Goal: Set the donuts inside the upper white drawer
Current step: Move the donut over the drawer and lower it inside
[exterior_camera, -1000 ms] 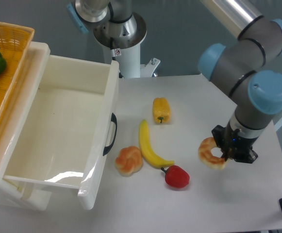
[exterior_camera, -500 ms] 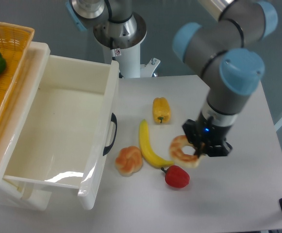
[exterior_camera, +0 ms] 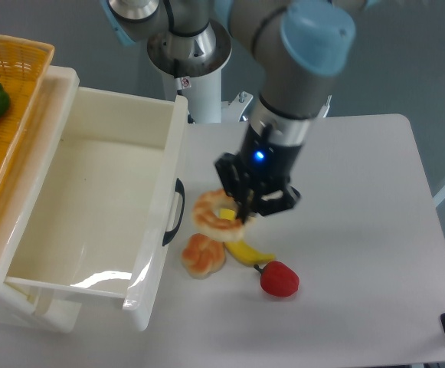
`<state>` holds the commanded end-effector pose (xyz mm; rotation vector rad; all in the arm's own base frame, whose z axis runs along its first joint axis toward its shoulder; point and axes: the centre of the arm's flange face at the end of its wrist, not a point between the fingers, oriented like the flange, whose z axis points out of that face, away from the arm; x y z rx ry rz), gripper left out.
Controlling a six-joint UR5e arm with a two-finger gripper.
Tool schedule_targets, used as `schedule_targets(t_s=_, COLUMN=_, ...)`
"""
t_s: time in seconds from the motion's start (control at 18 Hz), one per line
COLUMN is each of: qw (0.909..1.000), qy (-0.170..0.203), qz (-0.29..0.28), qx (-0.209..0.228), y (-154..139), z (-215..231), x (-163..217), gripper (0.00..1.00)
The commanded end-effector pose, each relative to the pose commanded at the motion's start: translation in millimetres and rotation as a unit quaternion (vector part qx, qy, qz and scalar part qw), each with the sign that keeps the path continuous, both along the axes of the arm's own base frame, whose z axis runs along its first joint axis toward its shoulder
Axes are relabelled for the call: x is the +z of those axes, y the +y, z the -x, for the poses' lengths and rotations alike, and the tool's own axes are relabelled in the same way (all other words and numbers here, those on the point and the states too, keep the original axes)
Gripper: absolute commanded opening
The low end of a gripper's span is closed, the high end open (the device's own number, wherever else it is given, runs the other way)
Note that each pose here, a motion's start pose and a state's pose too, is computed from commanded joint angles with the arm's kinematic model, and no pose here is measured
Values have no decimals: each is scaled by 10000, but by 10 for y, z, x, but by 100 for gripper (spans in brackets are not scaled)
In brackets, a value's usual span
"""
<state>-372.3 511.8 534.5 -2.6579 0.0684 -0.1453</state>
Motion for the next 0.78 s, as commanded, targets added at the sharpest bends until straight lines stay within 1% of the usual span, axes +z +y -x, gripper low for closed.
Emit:
schedule_targets(t_s=0.11, qw=10000, qy=-68, qz=10, qx=-17, y=83, z=-167, x=-16, gripper=1)
schedule_targets(t_s=0.33, qw=9992, qy=-341, qz=192, qx=-114, y=276, z=-535, x=-242, gripper=3)
schedule_targets(t_s=0.39, qw=9987, qy=-391, qz=250, qx=-197, y=318, z=-662, x=-308, gripper=3)
schedule_targets(t_s=0.5, qw=9981, qy=-454, qz=310, qx=-279, y=255, z=-820, x=-382, gripper=5)
schedule_targets(t_s=0.61, qw=9972, qy=-508, qz=374, qx=-398, y=277, z=-960, x=-463, gripper=13)
schedule_targets(t_s=0.72, qw=9965, qy=-526, qz=401, qx=-513, y=336, z=-1089, x=-476, gripper=23)
schedule_targets(t_s=0.78, qw=9962, qy=-524, qz=404, qx=-558, y=360, z=-1139, x=-476, gripper=38)
